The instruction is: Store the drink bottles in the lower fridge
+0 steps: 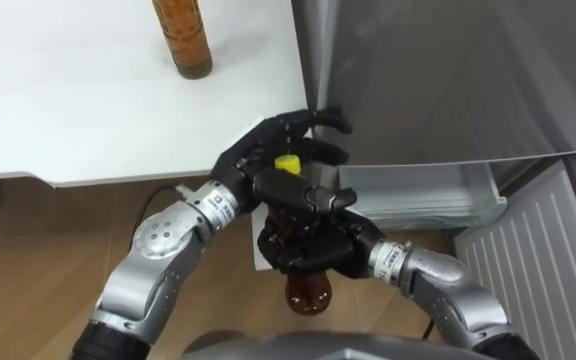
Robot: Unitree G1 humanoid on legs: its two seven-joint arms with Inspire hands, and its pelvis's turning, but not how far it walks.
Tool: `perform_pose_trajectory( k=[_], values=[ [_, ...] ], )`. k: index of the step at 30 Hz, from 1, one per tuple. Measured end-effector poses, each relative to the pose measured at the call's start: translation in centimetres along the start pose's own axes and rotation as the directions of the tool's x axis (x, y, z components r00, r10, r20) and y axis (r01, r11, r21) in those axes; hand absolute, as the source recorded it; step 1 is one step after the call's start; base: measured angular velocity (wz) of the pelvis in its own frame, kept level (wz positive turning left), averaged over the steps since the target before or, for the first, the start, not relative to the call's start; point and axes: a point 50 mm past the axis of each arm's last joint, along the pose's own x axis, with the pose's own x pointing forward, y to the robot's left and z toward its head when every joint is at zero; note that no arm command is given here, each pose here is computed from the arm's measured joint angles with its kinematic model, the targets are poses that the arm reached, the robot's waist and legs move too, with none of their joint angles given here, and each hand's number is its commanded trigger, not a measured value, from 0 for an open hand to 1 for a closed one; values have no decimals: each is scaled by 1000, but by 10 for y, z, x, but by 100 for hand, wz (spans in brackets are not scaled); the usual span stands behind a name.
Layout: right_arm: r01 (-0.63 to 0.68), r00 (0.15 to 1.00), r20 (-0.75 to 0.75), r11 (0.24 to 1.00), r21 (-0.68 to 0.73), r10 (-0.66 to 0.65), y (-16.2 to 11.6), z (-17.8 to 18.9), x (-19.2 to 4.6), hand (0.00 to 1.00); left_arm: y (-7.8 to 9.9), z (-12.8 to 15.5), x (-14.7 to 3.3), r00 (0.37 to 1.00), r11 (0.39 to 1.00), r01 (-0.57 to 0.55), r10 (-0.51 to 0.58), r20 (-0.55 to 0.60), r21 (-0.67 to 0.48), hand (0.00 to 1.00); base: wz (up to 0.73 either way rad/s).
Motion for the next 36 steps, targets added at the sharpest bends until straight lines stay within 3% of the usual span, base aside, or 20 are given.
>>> perform_pose_trajectory(
  k=[6,14,28,36],
  values=[
    [-20,1000,3,1000,6,20,1,0,0,100,-1,7,0,1000,1000,4,-4,29,22,0,0],
    [-35,999,-12,999,8,35,5,-4,1,100,-6,25,0,997,990,-24,14,78,137,0,2],
    [-42,998,-50,999,16,43,7,-13,1,100,-27,82,-9,935,967,-20,-71,346,253,0,0],
    [-39,998,-50,999,16,39,6,-13,0,100,-29,87,-10,916,965,-32,-75,394,258,0,0]
  ],
)
